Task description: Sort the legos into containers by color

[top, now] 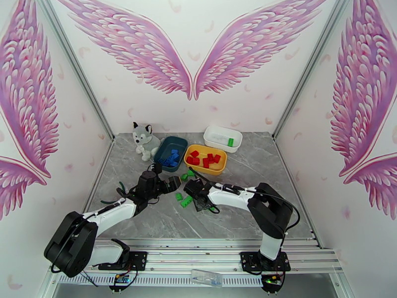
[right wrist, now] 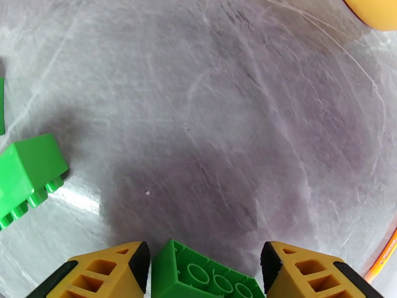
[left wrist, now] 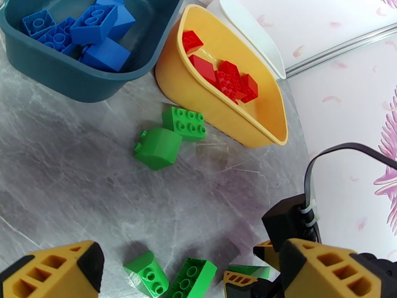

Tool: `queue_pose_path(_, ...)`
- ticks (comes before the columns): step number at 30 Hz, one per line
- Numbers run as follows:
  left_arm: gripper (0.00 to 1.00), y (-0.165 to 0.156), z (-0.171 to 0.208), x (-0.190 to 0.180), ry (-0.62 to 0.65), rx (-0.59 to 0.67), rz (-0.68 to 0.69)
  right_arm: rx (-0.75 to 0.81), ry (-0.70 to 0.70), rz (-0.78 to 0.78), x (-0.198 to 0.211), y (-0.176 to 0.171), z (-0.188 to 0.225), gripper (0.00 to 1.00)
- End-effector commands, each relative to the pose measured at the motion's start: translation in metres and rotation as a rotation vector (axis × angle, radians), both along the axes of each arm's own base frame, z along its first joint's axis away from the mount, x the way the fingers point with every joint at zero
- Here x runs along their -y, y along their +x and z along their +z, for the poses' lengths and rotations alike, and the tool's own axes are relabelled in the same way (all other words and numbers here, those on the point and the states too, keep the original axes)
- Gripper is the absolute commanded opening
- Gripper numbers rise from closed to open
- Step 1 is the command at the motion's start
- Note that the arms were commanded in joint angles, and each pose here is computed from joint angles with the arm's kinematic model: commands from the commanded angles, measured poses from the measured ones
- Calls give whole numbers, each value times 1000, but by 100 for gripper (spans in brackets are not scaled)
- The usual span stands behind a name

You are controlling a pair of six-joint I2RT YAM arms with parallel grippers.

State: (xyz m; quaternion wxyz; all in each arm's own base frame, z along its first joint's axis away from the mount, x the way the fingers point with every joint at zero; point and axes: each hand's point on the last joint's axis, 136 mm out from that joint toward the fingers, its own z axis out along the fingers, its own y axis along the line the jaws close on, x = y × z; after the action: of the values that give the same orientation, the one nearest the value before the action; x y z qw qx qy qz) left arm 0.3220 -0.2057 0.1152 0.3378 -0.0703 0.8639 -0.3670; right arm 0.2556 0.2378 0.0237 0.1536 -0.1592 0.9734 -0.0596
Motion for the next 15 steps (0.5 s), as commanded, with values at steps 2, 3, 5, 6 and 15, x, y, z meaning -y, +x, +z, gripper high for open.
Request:
queue_pose_path(2,99,4,2,3,-12,-2,-8,-39,42,27,1,-17,5,68)
queue_pose_path(3,99,4,2,3,-13,-3,-10,-45,48,30,2,-19,5,68)
queue_pose_path(5,99,4,0,4,-14,-7,-13,-54,57,33,4,-23,4,68)
queue_pose_path(6,99,5,-1,5,-15,-10,-14,-57,57,34,5,-25,4,67)
queue_pose_path(15,99,5,-4,7,-31,-22,-19,-42,48,33,6,-23,4,41)
